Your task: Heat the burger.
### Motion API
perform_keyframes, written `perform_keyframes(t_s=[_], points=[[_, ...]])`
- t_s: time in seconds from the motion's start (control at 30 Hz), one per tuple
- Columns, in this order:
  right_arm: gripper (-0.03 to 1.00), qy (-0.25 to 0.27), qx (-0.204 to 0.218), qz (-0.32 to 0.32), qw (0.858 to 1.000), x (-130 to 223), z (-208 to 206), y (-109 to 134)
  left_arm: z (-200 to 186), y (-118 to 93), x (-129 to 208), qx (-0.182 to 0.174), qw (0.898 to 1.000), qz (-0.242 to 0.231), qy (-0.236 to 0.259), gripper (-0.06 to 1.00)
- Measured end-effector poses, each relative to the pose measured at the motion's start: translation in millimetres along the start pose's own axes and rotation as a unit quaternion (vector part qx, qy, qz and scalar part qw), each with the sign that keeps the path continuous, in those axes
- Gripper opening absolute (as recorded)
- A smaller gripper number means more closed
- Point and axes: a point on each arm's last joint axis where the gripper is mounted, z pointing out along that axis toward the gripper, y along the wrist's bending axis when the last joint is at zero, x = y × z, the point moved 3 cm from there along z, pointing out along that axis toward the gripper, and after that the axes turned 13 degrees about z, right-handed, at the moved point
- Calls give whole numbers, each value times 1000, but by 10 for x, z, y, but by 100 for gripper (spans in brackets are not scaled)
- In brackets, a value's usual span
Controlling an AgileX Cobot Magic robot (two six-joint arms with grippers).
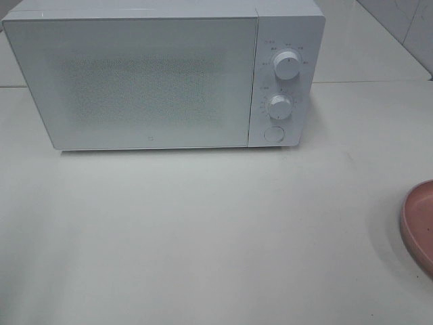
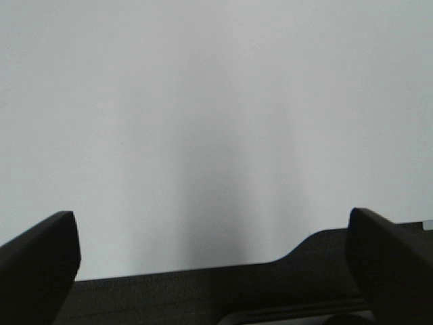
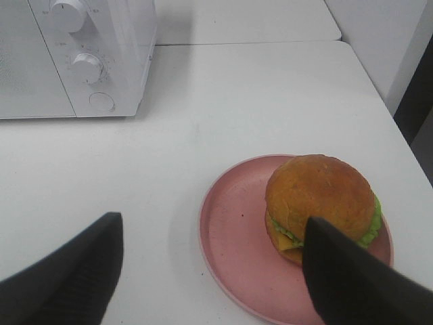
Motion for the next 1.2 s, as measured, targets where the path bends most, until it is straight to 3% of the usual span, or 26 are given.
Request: perform_keyframes(t_s=[0.3,0.57,1.2], points=[[70,0,0,0,1000,0,0,0,-231,-110,82,0,996,-2,-91,99],[70,0,0,0,1000,0,0,0,-533,-223,288,-24,976,14,-215,99],[70,0,0,0,1000,0,0,0,-565,-250,321,-22,972,15,-233,99]])
